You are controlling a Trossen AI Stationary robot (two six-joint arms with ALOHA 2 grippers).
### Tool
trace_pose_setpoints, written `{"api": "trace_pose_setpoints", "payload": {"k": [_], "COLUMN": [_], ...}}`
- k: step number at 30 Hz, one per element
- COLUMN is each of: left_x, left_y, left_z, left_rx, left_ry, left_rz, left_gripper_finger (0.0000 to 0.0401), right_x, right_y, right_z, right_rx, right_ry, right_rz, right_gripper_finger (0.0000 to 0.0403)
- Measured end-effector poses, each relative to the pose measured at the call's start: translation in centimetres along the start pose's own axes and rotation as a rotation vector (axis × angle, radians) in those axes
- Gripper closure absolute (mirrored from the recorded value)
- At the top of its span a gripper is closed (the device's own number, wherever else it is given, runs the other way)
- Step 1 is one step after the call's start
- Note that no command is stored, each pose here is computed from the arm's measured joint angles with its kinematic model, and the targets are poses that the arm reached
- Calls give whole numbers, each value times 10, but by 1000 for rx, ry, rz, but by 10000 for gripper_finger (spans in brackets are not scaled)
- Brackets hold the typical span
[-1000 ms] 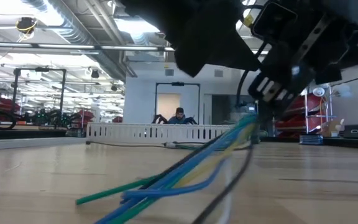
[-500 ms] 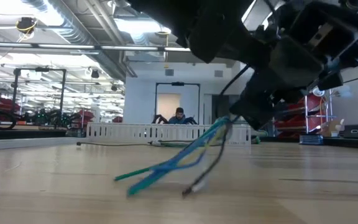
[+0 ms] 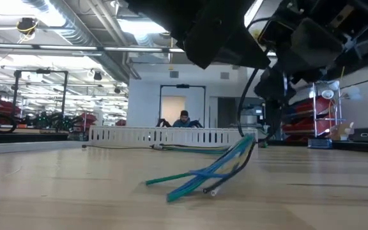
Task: Ziptie cables
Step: Wrap the black zip tie on the cable
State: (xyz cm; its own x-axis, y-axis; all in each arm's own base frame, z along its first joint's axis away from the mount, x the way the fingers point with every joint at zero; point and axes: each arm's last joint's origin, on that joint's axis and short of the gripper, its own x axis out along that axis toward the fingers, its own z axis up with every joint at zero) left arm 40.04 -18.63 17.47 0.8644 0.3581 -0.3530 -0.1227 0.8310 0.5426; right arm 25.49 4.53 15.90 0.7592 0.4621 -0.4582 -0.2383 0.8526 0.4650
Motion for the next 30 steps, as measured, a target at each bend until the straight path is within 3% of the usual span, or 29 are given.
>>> {"api": "trace_pose_setpoints", "payload": {"k": [7, 14, 21, 30], "left_x": [0, 1, 1, 2], "left_y": [0, 1, 2, 2], "left_z": [0, 0, 0, 0], "left_rx": [-9, -11, -20, -17], "left_ry": [2, 3, 1, 3], "left_rz": [2, 5, 6, 7], "left_gripper_finger": [401, 401, 401, 401], "right_x": [-15, -8, 3, 3], "right_y": [9, 19, 21, 22], "right_z": [7, 2, 6, 7], "right_rx": [-27, -58, -100, -107], "right_ry": [-15, -9, -107, -114], "right_rz": [12, 37, 49, 80], "right_gripper_finger": [207, 207, 208, 261]}}
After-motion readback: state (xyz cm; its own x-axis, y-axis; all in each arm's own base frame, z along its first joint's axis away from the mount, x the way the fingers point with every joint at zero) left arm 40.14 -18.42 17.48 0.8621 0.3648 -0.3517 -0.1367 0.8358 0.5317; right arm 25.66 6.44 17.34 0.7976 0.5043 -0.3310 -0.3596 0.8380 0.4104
